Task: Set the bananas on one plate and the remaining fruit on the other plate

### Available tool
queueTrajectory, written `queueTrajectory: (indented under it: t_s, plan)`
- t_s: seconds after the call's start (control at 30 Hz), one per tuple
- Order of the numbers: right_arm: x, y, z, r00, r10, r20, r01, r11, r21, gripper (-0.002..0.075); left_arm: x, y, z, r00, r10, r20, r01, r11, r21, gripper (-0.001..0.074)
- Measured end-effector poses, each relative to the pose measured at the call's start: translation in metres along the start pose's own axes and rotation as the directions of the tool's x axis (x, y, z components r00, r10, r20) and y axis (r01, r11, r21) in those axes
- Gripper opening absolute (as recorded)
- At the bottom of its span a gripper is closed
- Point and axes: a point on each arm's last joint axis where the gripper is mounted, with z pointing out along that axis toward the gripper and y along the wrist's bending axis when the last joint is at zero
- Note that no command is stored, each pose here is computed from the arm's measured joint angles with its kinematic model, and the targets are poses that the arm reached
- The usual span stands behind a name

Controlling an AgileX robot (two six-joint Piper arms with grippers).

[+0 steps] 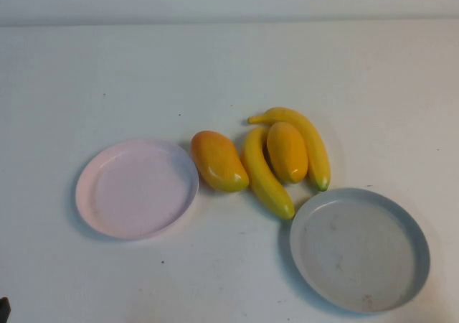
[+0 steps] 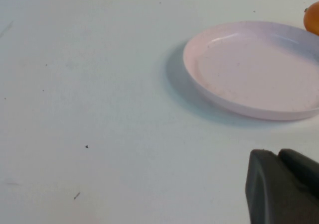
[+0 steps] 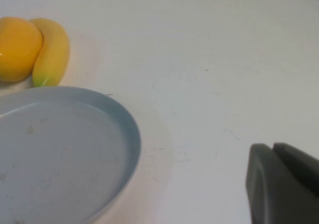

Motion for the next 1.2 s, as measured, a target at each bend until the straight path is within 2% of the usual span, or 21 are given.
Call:
queueTrajectory:
  t_s: [0.4, 0.53, 0.63, 0.73, 0.87, 0.9, 1.0, 1.2]
  plan:
    - [0.000, 0.000, 0.000, 1.000, 0.000, 0.000, 0.000, 1.000, 0.000, -0.0017, 0.000, 0.000, 0.000, 1.000, -0.006, 0.002, 0.006, 1.000, 0.002, -0.0001]
    - [0.000, 0.000, 0.000, 1.000, 0.000, 0.000, 0.000, 1.000, 0.000, -0.0017, -0.001, -0.002, 0.000, 0.998, -0.055, 0.014, 0.054, 0.998, 0.020, -0.0001]
    - [0.000, 0.000, 0.000, 1.000, 0.000, 0.000, 0.000, 1.000, 0.000, -0.0017, -0.005, -0.004, 0.000, 0.988, -0.144, 0.046, 0.142, 0.989, 0.049, -0.0001]
    - [0.000, 0.000, 0.000, 1.000, 0.000, 0.000, 0.000, 1.000, 0.000, -0.0017, -0.010, -0.006, -0.001, 0.949, -0.304, 0.086, 0.296, 0.950, 0.097, -0.0001]
    - [0.000, 0.000, 0.000, 1.000, 0.000, 0.000, 0.000, 1.000, 0.000, -0.0017, -0.018, -0.007, -0.002, 0.851, -0.507, 0.137, 0.485, 0.859, 0.165, -0.0001]
    - [0.000, 0.000, 0.000, 1.000, 0.000, 0.000, 0.000, 1.000, 0.000, -0.0017, -0.020, -0.006, -0.002, 0.840, -0.522, 0.149, 0.498, 0.850, 0.172, -0.0002]
    - [0.000, 0.000, 0.000, 1.000, 0.000, 0.000, 0.000, 1.000, 0.000, -0.0017, -0.021, -0.006, -0.003, 0.845, -0.507, 0.168, 0.482, 0.860, 0.170, -0.0001]
    - [0.000, 0.000, 0.000, 1.000, 0.000, 0.000, 0.000, 1.000, 0.000, -0.0017, -0.024, -0.008, -0.003, 0.808, -0.574, 0.136, 0.546, 0.815, 0.196, -0.0002]
